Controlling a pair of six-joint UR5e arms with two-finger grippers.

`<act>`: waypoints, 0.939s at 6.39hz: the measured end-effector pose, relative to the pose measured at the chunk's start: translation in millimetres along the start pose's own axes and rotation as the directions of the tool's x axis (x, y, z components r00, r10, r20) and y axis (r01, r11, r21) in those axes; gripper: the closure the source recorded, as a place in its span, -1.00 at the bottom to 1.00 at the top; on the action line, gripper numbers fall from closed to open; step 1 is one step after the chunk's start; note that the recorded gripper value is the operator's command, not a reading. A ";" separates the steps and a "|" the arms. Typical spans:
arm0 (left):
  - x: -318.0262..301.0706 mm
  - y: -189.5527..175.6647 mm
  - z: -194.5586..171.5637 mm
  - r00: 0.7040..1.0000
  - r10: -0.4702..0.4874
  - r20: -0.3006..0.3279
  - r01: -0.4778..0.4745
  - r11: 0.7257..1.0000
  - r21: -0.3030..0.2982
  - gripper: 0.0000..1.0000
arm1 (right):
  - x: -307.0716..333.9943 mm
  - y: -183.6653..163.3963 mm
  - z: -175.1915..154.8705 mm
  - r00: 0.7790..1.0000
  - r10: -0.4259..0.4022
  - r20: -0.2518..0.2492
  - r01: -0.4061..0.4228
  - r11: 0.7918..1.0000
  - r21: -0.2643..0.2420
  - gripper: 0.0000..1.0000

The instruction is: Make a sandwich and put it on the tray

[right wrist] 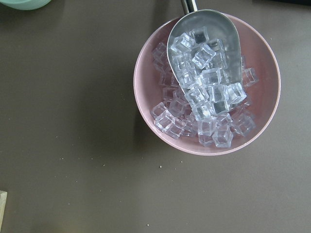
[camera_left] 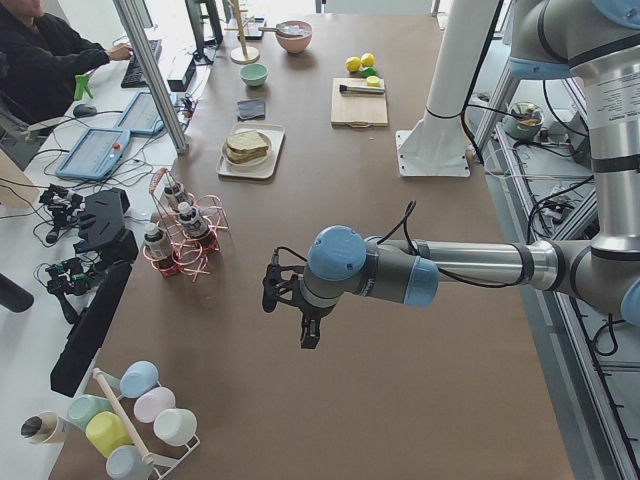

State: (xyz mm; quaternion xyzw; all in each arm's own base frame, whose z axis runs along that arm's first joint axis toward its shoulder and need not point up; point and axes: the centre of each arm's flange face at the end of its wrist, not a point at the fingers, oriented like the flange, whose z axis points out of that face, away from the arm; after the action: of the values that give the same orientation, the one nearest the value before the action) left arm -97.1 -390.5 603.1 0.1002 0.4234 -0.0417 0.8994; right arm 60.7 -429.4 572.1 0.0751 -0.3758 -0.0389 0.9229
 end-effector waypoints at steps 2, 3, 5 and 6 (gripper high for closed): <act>2.1 1.1 -1.2 1.000 0.001 -0.005 -0.001 1.000 0.002 -0.96 | 0.5 1.1 1.1 1.000 0.000 0.001 0.000 1.000 -0.002 -1.00; 4.0 1.3 -1.9 1.000 0.003 -0.006 -0.003 1.000 0.003 -0.96 | 0.5 3.5 1.0 1.000 0.003 0.002 -0.003 1.000 -0.003 -1.00; 7.7 -0.7 -2.8 1.000 0.006 -0.005 -0.006 1.000 0.006 -0.96 | -0.1 7.8 0.1 1.000 0.007 0.001 -0.007 1.000 -0.004 -1.00; 8.9 -1.1 -3.5 1.000 0.007 -0.003 -0.007 1.000 0.008 -0.96 | -1.0 6.3 -1.2 1.000 0.008 -0.002 -0.008 1.000 0.000 -1.00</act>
State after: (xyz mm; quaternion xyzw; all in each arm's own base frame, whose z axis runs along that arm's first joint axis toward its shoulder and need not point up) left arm -94.3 -390.7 593.9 0.1053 0.4240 -0.0399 0.8986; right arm 60.9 -423.0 571.6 0.0734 -0.3751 -0.0350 0.9234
